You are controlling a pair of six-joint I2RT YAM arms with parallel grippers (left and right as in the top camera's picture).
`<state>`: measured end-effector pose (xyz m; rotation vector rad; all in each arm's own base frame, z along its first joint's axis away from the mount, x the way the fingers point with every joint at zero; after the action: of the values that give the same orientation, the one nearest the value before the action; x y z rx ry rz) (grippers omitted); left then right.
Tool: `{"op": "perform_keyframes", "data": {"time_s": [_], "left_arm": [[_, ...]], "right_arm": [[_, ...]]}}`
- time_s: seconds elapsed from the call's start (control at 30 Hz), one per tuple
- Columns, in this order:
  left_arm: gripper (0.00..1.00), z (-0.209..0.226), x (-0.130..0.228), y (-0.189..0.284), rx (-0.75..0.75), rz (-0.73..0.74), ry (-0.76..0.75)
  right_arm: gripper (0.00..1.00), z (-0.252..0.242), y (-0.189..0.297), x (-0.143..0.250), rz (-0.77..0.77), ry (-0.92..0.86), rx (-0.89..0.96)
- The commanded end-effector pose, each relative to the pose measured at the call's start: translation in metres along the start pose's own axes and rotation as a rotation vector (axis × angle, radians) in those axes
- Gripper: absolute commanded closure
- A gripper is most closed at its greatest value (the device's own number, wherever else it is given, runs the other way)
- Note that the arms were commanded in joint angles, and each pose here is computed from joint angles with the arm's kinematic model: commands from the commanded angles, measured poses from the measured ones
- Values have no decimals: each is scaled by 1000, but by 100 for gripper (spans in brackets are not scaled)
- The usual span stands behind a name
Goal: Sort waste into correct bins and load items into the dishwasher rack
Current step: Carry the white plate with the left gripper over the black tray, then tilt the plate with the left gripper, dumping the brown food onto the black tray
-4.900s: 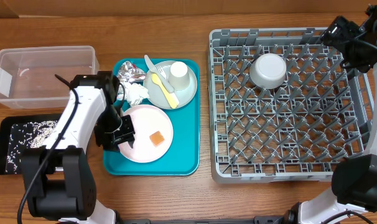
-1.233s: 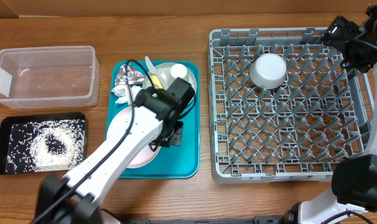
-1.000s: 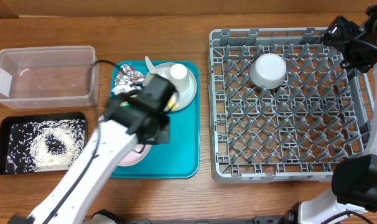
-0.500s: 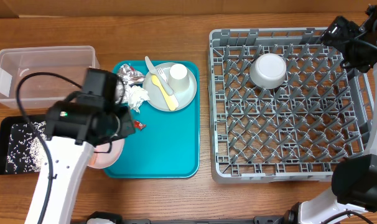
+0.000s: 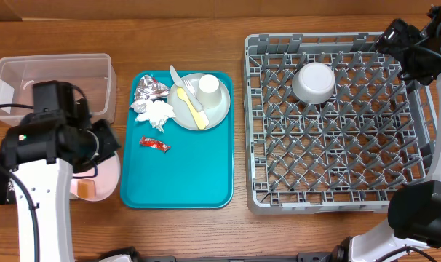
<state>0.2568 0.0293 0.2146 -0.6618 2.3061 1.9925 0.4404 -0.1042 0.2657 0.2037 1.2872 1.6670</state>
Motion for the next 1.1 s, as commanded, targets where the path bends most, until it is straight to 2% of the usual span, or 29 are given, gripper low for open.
{"op": "perform_keyframes", "data": {"time_s": [0.0,0.3,0.5,0.83,0.93,1.07], "left_arm": [[96,12,-16,10,9,-73,21],[96,33,-45,-6,17,-114,72],[96,39,-65,-14,-7,-162,41],[96,48,-77,-9,11,-219,64],[96,55,-78,-5,54,-232,114],[96,60,-82,6,191,-279,132]], "right_arm": [[0,5,18,-7,-45,-1,-21],[0,5,18,-7,-45,-1,-21],[0,5,18,-7,-45,-1,-21],[0,5,18,-7,-45,-1,-20],[0,5,18,-7,-45,-1,-21],[0,5,18,-7,-45,0,-21]]}}
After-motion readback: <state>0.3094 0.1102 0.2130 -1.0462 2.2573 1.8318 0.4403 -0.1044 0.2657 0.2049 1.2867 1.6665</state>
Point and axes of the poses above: each gripper's point midway between its finger pads, its own y axis back along the fingers, its own z axis along the line the jaws close on, x = y × z, the point moved 1 cm from there along y, back along the fingers, and after that the axes turned 15 degrees about -y, right-handed, at the moved point
